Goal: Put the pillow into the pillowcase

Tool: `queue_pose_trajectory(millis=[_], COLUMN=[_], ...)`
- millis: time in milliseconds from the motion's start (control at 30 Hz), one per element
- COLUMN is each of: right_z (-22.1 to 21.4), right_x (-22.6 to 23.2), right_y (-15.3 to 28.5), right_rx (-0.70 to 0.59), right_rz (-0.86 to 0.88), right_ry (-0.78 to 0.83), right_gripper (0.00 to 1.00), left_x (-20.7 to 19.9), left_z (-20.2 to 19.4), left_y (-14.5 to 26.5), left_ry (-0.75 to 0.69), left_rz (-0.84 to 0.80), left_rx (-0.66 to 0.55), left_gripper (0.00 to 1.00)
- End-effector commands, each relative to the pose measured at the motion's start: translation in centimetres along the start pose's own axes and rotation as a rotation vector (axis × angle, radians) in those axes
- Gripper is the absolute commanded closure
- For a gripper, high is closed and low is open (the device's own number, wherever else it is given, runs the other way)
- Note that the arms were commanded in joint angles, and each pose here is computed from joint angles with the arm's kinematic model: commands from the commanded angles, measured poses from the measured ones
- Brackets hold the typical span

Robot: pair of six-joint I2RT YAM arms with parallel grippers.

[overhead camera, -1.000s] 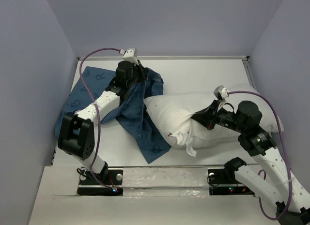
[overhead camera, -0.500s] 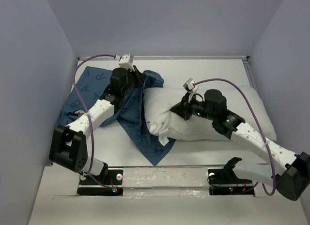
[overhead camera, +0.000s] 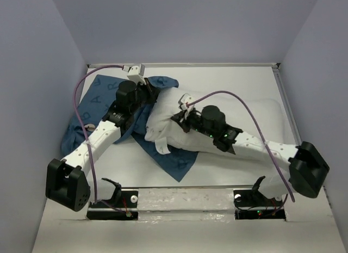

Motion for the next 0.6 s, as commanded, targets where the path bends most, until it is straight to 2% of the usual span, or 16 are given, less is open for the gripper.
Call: queue_pose_trajectory(millis=[0,100,167,200,233,300,333,400,467,500,567], right_z=[-0.6,-0.6,-1.0,-0.2,-0.6,0.3,0.2,1.3,2.6,3.3,3.3], right_x=[0.7,0.1,-0.1,0.1,0.4,2.2,3.2,4.9,5.9,6.0,6.0], right_y=[-2.2,-2.5,-2.1,-1.9,-1.1,-0.6,0.2,0.7,0.7,0.3,-1.4], right_rx=[-0.096,-0.088,-0.032,-0.029,0.039,0.081,0.116,0.088,0.053,0.022,0.016], right_rz=[-0.096,-0.149,-0.163,-0.157,-0.135,-0.007,0.061,0.166,0.230,0.235,0.219], right_ry=[0.064,0.047,0.034,0.019,0.007,-0.053,-0.080,-0.163,-0.233,-0.250,-0.299], right_gripper=[1.00,1.00,1.00,0.94,0.61,0.31,0.29,0.28,0.30,0.34,0.36], left_x=[-1.3,-0.6,-0.1,0.0,0.0,-0.2,-0.3,-0.6,-0.8,-0.8,-1.0], left_z=[-0.2,-0.6,-0.6,-0.5,-0.4,-0.2,0.0,0.1,0.2,0.2,0.4], left_y=[1.5,2.0,2.4,2.5,2.6,2.7,2.7,2.8,2.9,3.0,3.3], left_ry=[-0.021,-0.042,-0.061,-0.066,-0.067,-0.067,-0.064,-0.060,-0.052,-0.050,-0.045], left_rz=[-0.074,-0.028,0.007,0.022,0.025,0.016,0.009,-0.010,-0.018,-0.018,-0.028], left_rx=[0.035,0.064,0.076,0.073,0.073,0.071,0.069,0.068,0.056,0.055,0.047], left_gripper=[1.00,1.00,1.00,1.00,1.00,1.00,1.00,1.00,1.00,1.00,1.00])
Point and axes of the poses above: each gripper's point midway between its finger pads, its own y axis back along the fingers, its own x axis along the line the jaws close on, z = x × y, the point moved 5 cm from there along y, back along the fingers, and after that the axes turned 3 degrees about -y, right-handed, at the moved point
